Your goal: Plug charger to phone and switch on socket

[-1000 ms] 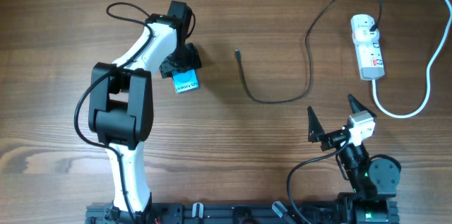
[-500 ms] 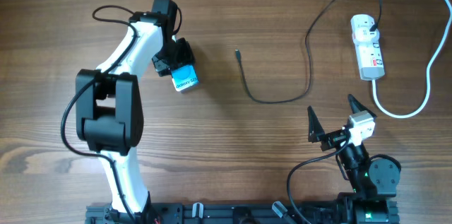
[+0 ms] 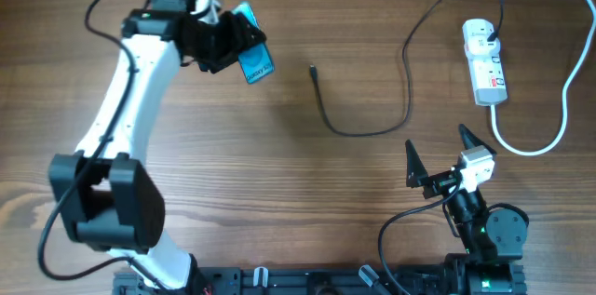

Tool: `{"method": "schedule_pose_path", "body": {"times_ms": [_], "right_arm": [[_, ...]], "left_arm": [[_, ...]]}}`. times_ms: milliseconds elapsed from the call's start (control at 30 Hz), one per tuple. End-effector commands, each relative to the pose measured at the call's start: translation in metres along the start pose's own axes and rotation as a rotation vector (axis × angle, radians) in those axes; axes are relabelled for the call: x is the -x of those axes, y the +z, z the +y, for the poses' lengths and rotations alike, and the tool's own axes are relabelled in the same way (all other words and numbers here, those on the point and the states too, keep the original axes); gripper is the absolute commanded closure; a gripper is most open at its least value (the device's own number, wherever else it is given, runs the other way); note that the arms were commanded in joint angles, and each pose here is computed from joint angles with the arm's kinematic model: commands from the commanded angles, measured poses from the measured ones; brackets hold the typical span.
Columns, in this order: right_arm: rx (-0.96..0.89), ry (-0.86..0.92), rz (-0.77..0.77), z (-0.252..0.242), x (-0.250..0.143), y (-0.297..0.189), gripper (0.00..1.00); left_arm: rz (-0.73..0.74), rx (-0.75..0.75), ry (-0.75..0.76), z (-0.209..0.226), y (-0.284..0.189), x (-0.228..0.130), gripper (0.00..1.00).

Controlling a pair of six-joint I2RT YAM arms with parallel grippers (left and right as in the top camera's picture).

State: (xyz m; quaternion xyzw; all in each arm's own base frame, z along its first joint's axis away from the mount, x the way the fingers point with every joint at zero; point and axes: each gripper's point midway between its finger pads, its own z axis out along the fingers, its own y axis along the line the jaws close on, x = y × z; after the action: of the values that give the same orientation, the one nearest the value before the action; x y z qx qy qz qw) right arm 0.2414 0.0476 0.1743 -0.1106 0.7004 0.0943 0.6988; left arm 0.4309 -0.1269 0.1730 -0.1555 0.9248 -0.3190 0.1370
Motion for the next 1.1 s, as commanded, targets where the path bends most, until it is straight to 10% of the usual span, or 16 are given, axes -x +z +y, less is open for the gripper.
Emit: {"method": "schedule_pose_path", "body": {"times_ms": [0, 500, 800, 900, 1067], "right_arm": [[-0.006, -0.001, -0.004, -0.001, 0.001, 0.000, 0.00], [0.173, 0.145, -0.126, 0.028, 0.058, -0.008, 0.00], [0.372, 0.383, 0.345, 0.042, 0.187, 0.048, 0.00], [0.775, 0.502, 0.320, 0.082, 0.227, 0.062, 0.07], [0.521, 0.540, 0.492, 0.126, 0.169, 0.123, 0.12]], "left_arm": [[0.065, -0.313, -0.050, -0.034, -0.046, 0.001, 0.37], [0.173, -0.610, -0.130, -0.049, -0.094, 0.003, 0.38], [0.164, -0.617, -0.136, -0.052, -0.095, 0.007, 0.37], [0.164, -0.617, -0.141, -0.052, -0.095, 0.008, 0.37], [0.171, -0.623, -0.143, -0.053, -0.096, 0.007, 0.37]]}}
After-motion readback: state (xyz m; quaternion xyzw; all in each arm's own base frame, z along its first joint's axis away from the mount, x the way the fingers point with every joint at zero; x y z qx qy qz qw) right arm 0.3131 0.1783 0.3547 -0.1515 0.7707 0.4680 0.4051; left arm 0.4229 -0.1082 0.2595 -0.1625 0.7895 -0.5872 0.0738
